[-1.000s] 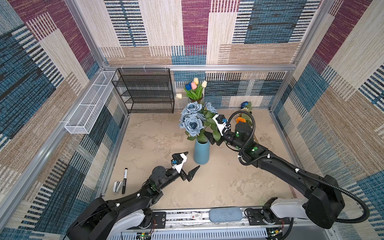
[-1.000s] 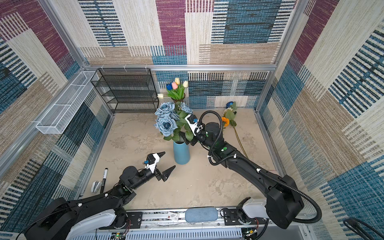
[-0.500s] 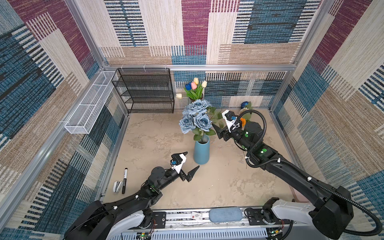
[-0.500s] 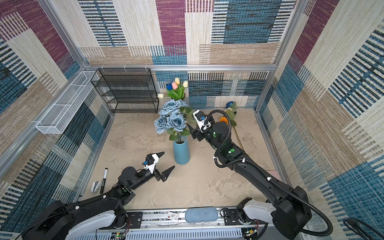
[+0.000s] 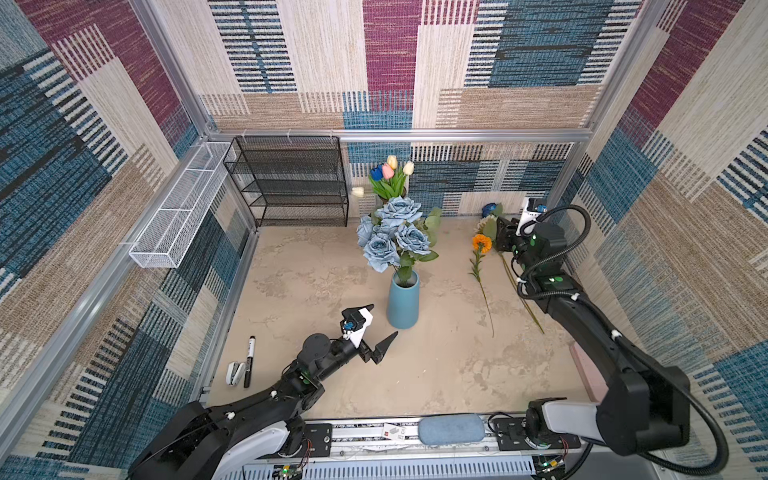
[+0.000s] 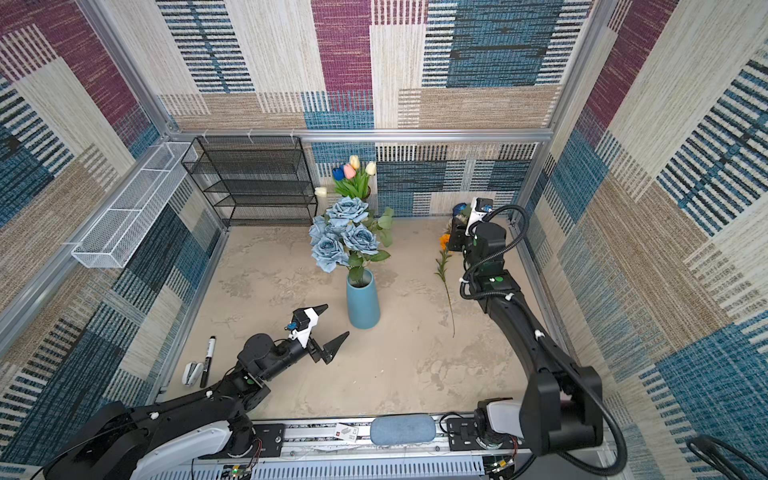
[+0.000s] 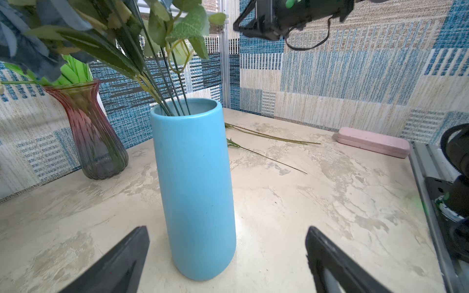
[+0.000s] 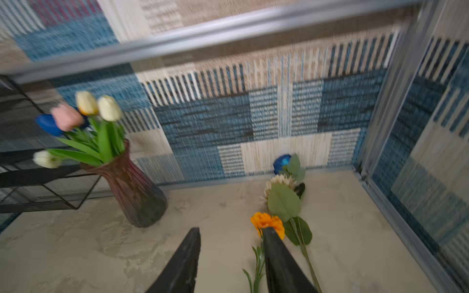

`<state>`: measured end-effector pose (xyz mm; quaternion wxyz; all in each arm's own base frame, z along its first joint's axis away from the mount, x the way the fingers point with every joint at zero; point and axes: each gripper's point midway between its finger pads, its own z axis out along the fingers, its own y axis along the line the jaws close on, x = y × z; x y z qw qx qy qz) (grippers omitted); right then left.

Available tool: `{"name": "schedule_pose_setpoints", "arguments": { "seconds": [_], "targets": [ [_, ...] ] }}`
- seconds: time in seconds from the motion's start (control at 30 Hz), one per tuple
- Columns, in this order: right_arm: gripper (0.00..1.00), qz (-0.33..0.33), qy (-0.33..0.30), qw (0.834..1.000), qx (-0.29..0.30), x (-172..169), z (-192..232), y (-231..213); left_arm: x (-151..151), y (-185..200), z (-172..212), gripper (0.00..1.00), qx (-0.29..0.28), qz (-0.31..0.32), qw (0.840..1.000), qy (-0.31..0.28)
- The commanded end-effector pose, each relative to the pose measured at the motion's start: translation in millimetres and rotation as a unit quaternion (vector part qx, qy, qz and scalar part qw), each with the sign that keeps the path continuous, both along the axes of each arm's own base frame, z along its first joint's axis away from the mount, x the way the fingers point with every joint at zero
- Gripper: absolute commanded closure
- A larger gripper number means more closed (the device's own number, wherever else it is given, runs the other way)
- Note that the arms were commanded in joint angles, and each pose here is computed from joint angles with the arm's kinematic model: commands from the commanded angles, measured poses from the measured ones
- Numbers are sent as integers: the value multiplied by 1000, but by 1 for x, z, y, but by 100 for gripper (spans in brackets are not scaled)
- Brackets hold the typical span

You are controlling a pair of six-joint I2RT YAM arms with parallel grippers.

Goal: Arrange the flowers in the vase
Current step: 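Grasp the orange flower stem with the right gripper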

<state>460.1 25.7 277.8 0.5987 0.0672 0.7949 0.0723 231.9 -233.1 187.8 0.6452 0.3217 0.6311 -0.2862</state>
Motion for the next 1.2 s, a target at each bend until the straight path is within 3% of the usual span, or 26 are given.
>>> {"name": "schedule_pose_setpoints", "arguments": {
  "seconds": [0.0, 0.13, 0.27, 0.4, 0.53, 0.8, 1.17],
  "targets": [
    [65, -22, 158, 986, 38, 1, -85, -21, 1, -3, 5, 1, -4, -5, 1000, -3],
    [66, -33, 265, 964, 13, 11, -152, -42, 1, -3, 5, 1, -4, -6, 1000, -4],
    [67, -36, 334, 942, 9, 23, -195, -57, 1, -4, 4, 1, -3, -6, 1000, -6],
    [68, 61, 307, 947, 73, 35, -188, -16, 2, -4, 3, 1, 0, -7, 1000, -4],
    [56, 109, 291, 948, 64, 25, -180, 8, 3, -3, 3, 1, 1, -3, 1000, -6],
    [54, 115, 342, 933, 16, 3, -223, 20, 1, -6, 4, 1, -5, -10, 1000, -5],
    [56, 103, 377, 919, -44, 4, -246, 23, 2, -6, 3, 1, -4, -9, 1000, -6]
  ]
}}
